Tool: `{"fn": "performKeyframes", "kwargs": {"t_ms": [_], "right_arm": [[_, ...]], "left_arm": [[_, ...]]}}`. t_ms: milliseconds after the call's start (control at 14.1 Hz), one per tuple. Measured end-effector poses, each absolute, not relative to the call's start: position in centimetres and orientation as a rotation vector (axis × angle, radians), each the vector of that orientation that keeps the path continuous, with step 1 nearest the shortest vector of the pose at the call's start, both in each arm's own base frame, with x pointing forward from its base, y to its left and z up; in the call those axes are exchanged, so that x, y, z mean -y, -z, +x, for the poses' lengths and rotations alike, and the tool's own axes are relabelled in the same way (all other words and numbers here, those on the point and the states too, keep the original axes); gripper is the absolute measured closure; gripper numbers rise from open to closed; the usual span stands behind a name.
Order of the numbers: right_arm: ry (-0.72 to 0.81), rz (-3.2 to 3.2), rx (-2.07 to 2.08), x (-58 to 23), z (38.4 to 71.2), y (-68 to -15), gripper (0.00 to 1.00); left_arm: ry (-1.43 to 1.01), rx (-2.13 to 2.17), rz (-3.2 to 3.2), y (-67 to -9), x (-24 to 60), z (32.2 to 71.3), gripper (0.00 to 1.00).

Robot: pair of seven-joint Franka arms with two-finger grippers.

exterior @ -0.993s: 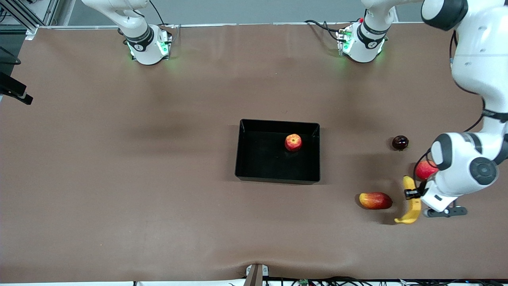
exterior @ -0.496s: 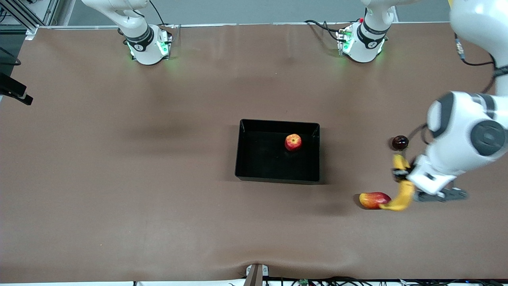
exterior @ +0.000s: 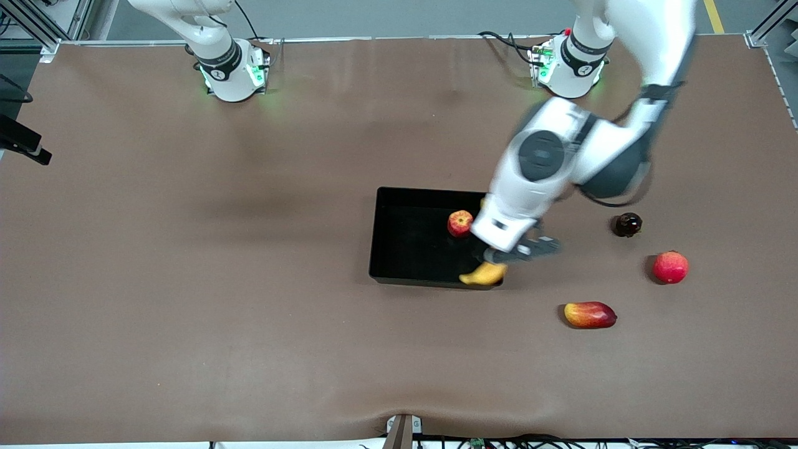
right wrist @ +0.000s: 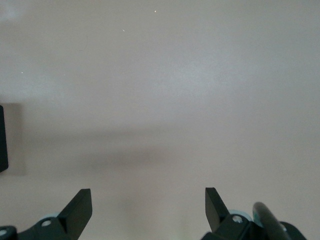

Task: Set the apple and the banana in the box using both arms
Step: 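Carry the banana over the box and open the left gripper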

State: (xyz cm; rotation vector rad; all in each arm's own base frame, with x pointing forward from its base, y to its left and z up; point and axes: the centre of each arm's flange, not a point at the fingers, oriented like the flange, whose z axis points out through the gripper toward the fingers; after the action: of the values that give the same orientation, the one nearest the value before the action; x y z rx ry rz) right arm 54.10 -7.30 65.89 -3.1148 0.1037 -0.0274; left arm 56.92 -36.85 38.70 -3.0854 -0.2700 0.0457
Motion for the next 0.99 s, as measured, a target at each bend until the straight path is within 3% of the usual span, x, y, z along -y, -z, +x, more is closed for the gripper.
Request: {"fn": "performKeyframes", "kwargs": {"t_ms": [425,993], "right_arm": [[0.027,-3.115,-0.108,7.4,54.1,-65.9,0.0],[-0.038,-3.114,-0.114,7.7,55.3,-63.6,0.0]], "left_arm": [[-0.083,0.301,-3.136,-30.6,46.6,52.0,0.65],[-0.108,0.248,-3.126,-22.9,47.8,52.2,0.65]]}}
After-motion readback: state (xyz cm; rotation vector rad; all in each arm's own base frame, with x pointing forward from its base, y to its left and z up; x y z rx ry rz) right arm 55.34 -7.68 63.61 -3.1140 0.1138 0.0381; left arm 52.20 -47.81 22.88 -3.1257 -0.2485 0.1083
